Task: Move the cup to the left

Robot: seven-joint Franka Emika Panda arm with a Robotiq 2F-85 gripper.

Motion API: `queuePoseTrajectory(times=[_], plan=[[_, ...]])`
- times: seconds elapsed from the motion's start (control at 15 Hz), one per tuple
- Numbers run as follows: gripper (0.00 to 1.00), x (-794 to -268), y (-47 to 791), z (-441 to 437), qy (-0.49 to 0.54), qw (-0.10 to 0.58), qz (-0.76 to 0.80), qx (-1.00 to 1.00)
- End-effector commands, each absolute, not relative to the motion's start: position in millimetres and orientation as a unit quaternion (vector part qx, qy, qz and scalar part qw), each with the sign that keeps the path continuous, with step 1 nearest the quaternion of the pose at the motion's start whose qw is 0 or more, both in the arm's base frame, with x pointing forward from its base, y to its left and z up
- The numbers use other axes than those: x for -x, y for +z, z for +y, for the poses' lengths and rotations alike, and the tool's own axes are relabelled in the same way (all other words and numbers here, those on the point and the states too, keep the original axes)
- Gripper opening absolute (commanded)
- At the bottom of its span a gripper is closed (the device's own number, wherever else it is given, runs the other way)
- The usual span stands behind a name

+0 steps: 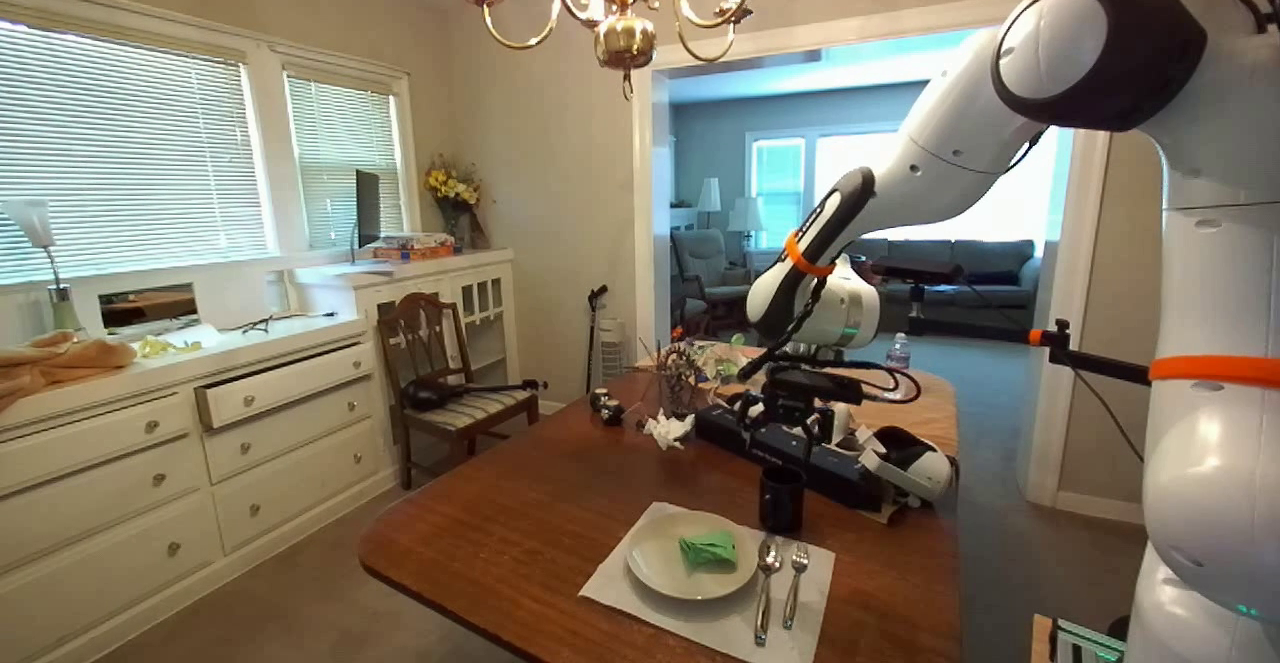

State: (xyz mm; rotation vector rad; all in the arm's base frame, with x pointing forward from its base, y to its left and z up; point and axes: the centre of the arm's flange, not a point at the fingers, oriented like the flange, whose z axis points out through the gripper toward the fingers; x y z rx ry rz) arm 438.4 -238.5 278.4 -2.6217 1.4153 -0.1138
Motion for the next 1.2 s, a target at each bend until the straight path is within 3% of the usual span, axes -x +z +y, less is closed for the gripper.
queuePoseTrajectory(times=[0.0, 0.73, 1.13], plan=[[1.00, -438.2, 272.9, -237.7, -0.033, 0.081, 0.479, 0.873], [1.00, -476.6, 244.6, -246.6, -0.099, 0.080, 0.569, 0.812], [1.00, -487.7, 217.3, -258.6, -0.075, 0.061, 0.630, 0.771]])
